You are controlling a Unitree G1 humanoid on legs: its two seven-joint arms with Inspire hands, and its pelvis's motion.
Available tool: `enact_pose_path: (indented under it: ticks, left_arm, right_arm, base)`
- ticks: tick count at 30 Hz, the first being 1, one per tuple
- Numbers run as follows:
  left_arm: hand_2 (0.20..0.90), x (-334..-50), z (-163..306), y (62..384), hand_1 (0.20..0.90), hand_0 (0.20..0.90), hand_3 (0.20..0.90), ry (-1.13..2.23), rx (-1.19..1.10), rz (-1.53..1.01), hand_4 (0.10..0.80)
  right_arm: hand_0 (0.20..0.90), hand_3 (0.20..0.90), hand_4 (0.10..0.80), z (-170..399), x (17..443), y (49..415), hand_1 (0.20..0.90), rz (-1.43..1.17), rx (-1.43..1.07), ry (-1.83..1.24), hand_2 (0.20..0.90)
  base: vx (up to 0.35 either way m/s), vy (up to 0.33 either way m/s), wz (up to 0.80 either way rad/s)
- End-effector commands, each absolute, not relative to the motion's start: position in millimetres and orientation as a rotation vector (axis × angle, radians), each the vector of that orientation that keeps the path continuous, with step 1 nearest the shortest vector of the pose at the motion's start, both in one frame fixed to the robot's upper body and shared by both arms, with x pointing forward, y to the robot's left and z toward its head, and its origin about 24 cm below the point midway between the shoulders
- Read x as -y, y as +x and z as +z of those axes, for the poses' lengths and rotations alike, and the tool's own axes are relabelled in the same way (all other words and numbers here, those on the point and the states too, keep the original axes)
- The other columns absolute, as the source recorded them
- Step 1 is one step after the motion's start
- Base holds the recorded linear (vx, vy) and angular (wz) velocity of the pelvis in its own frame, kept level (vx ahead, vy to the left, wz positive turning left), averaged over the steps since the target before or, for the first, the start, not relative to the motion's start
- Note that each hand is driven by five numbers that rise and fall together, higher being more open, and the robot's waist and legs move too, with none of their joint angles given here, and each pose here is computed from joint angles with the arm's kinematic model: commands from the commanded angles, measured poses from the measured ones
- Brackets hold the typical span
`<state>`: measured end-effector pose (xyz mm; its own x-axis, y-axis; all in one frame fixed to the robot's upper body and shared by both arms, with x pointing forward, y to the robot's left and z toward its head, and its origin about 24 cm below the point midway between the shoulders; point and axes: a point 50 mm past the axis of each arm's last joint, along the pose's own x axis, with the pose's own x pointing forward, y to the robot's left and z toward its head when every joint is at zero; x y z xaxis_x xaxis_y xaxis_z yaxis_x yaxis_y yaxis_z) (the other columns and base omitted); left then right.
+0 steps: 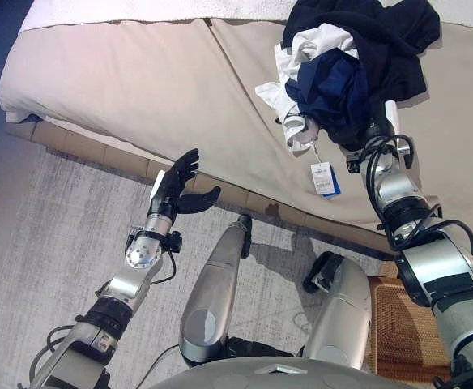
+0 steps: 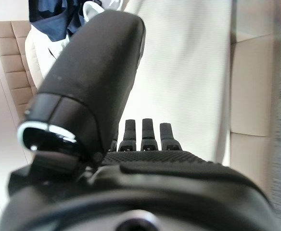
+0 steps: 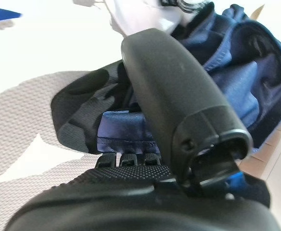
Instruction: Pick up the clothes from the bed and place them into the basket
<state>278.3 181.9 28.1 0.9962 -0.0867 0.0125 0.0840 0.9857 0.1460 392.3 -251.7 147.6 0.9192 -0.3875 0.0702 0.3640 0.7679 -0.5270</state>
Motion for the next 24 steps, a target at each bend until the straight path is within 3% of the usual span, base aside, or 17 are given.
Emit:
enact_pose_path:
  ticks: [1, 2, 3, 4, 24]
  left_arm:
    - [0.900, -183, 60, 273, 0.900, 0.900, 0.900, 0.090, 0.199, -0.075, 0.800]
    - [0.900, -184, 59, 272, 0.900, 0.900, 0.900, 0.090, 0.196, -0.075, 0.800]
    - [0.900, -186, 56, 269, 0.900, 0.900, 0.900, 0.090, 0.180, -0.073, 0.800]
    - [0.900, -187, 55, 269, 0.900, 0.900, 0.900, 0.091, 0.175, -0.074, 0.800]
    - [0.900, -190, 35, 262, 0.900, 0.900, 0.900, 0.135, 0.064, -0.102, 0.800]
  right_arm:
    - [0.900, 0.900, 0.800, 217, 245, 403, 0.900, -0.442, 0.178, -0.619, 0.900]
    - [0.707, 0.675, 0.575, 220, 245, 403, 0.707, -0.446, 0.182, -0.618, 0.707]
    - [0.474, 0.403, 0.303, 228, 245, 403, 0.474, -0.458, 0.206, -0.626, 0.474]
    - [0.314, 0.216, 0.116, 231, 246, 402, 0.314, -0.463, 0.215, -0.630, 0.314]
    - [0.300, 0.200, 0.100, 223, 261, 390, 0.300, -0.435, 0.218, -0.711, 0.300]
  base:
    - [-0.003, 0.008, 0.05]
    - [-0.007, 0.001, 0.08]
    - [-0.006, -0.002, 0.07]
    - [-0.008, -0.008, 0.07]
    - [0.039, 0.001, -0.08]
